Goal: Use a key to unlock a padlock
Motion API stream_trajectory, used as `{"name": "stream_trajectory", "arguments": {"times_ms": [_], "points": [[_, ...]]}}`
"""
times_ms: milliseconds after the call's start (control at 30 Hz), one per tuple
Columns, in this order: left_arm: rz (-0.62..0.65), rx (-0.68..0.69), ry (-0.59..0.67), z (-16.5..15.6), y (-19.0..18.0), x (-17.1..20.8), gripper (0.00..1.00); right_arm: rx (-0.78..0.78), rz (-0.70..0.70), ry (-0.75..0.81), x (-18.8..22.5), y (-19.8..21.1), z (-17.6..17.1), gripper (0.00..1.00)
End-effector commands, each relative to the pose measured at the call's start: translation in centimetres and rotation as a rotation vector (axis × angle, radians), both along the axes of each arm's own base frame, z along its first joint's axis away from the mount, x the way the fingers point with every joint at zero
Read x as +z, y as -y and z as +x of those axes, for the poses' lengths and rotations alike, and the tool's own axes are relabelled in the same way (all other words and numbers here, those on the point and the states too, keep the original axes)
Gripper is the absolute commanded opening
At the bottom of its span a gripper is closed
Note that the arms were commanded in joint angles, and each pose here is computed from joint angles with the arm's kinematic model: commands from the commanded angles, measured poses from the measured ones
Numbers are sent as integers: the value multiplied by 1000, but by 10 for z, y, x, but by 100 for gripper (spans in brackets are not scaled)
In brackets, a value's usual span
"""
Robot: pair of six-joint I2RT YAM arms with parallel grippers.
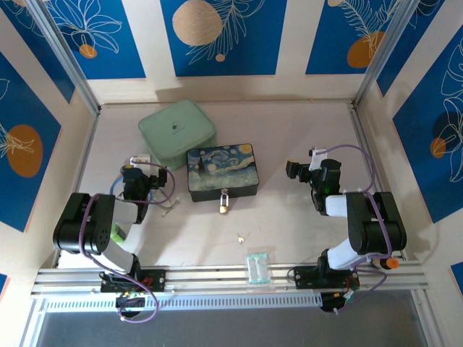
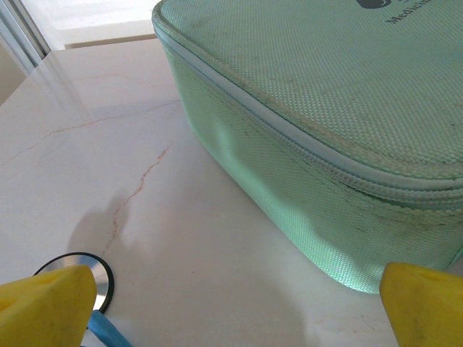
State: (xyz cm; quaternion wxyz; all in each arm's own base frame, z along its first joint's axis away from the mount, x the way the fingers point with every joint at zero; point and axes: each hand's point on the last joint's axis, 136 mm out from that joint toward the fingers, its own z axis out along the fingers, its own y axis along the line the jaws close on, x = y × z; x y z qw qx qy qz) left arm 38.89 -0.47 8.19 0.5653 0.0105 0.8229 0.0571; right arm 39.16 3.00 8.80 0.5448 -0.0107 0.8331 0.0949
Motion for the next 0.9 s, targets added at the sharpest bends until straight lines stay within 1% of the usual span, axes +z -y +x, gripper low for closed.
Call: {"name": "stream_trajectory", "arguments": {"times_ms": [0,133,200,333,433,500,567,600,633,667,767,833,867], "points": [[4,2,44,6,1,11,100,16,-8,23,7,-1,5,99],[4,-3,75,2,2,19,100,18,-3,30,11,-1,4,99],[3,23,88,-3,-3,30,100,30,-7,38,20,-3,2,99],[9,12,84,-8,-1,55,100,39,-10,38,45,-5,-5,99],[-64,87,99,-18,-10,79,100,24,60,13,66,-7,-15,99],[-180,157,88,-28,-15,93,100,20,131,-14,83,-11,-22,99],[-352,235,111,-37,-20,103,100,-50,214,-47,93,-5,-28,99],[-462,244,125,-42,-16,106,100,-107,263,-70,96,0,-31,99],[-539,213,140,-43,-8,111,100,-169,311,-90,97,7,-35,99],[-617,159,164,-45,3,118,100,-198,362,-111,99,9,-40,99],[-833,56,209,-54,24,125,100,-54,498,-149,112,-11,-53,99],[-935,13,203,-59,35,123,100,28,546,-170,120,-27,-62,99],[-952,-31,179,-61,43,125,100,80,555,-178,124,-36,-68,99]]}}
